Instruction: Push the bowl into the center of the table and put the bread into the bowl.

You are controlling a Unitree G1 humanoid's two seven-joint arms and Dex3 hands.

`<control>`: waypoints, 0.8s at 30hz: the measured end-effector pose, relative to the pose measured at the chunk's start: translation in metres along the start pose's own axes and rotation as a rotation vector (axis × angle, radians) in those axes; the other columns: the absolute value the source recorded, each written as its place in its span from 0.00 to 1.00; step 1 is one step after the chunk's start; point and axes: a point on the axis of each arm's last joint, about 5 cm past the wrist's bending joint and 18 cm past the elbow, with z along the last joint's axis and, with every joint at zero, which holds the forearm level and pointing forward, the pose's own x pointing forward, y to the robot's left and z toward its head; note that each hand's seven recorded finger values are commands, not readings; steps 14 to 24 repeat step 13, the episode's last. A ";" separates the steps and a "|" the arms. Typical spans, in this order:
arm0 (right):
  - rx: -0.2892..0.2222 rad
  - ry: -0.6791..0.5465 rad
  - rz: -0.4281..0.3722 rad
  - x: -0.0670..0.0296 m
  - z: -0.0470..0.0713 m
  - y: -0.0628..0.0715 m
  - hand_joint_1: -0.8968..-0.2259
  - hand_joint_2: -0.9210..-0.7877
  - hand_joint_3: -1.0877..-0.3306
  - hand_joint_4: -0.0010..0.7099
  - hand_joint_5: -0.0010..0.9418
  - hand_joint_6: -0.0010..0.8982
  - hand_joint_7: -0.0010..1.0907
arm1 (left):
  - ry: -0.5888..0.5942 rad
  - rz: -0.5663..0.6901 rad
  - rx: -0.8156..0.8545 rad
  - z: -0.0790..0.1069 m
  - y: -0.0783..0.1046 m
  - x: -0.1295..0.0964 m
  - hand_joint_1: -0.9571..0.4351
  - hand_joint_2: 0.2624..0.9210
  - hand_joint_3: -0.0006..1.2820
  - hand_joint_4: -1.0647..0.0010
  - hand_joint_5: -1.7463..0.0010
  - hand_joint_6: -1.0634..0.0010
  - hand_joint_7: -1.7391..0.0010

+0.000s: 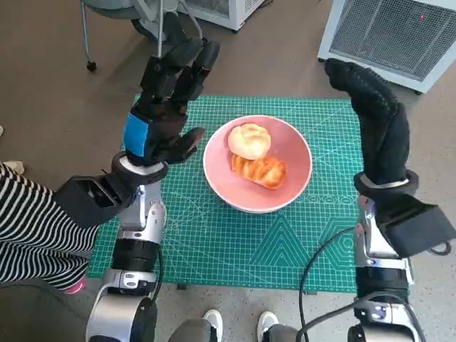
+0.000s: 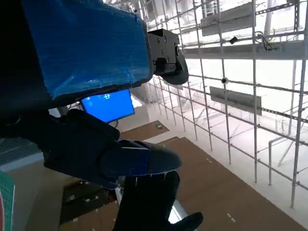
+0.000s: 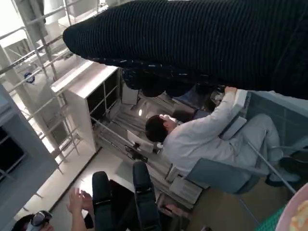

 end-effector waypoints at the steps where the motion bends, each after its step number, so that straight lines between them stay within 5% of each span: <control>1: 0.002 0.001 0.000 0.0002 0.000 0.000 0.20 0.00 0.52 0.24 0.00 0.01 0.45 | 0.001 0.000 -0.001 0.000 0.000 0.000 0.36 1.00 0.24 0.78 1.00 1.00 0.59; 24: 0.028 0.002 -0.004 0.0005 -0.003 0.007 0.21 0.00 0.52 0.25 0.00 0.01 0.45 | -0.002 -0.004 -0.005 0.004 0.001 0.003 0.37 1.00 0.23 0.77 0.99 1.00 0.58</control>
